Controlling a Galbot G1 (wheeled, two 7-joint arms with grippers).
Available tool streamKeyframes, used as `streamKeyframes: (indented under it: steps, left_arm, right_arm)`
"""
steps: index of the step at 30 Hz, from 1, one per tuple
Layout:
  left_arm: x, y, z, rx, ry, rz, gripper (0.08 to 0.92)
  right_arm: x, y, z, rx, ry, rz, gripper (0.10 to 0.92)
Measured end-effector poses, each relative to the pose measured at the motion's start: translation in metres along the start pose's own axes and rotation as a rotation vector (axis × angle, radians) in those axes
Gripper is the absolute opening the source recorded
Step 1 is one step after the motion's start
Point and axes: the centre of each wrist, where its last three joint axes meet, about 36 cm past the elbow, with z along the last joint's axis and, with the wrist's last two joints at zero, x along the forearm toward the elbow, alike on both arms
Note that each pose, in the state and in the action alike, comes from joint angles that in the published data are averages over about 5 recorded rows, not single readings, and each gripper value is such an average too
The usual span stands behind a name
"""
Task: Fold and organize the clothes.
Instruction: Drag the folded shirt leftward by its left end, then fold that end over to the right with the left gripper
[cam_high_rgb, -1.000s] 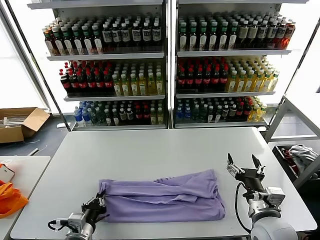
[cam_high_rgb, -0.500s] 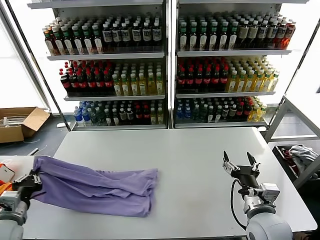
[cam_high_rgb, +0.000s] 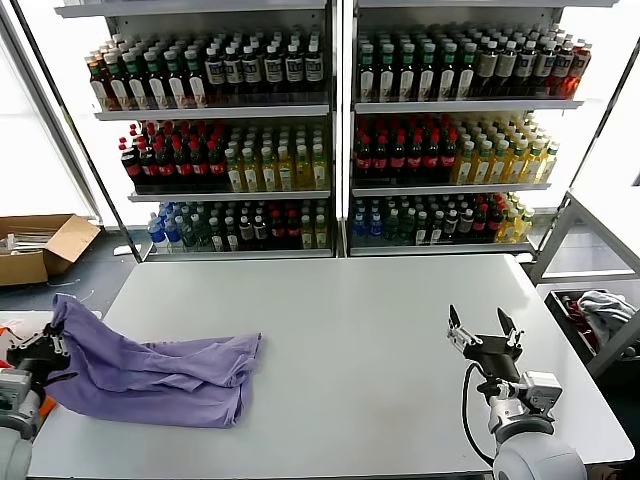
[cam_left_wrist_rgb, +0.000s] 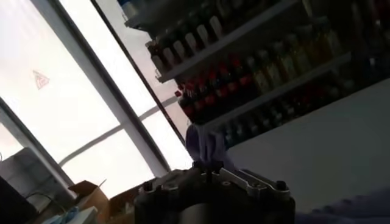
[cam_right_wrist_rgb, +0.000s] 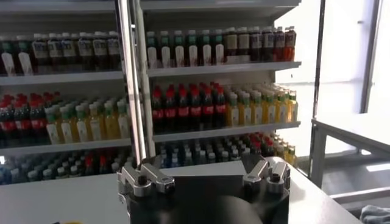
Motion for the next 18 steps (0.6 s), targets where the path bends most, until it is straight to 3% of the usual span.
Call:
streamKeyframes:
  steps: [10,18]
  left_arm:
    - [0.006,-0.111,-0.004,0.074,0.011,0.19,0.095]
    - [0.018,-0.176,-0.012,0.102,0.023,0.311,0.095]
  right_arm:
    - [0.012,0.009,0.001,0.005,0.002,-0.001,0.823]
    - [0.02,0.01,0.006,0.003,0.01,0.009,0.823]
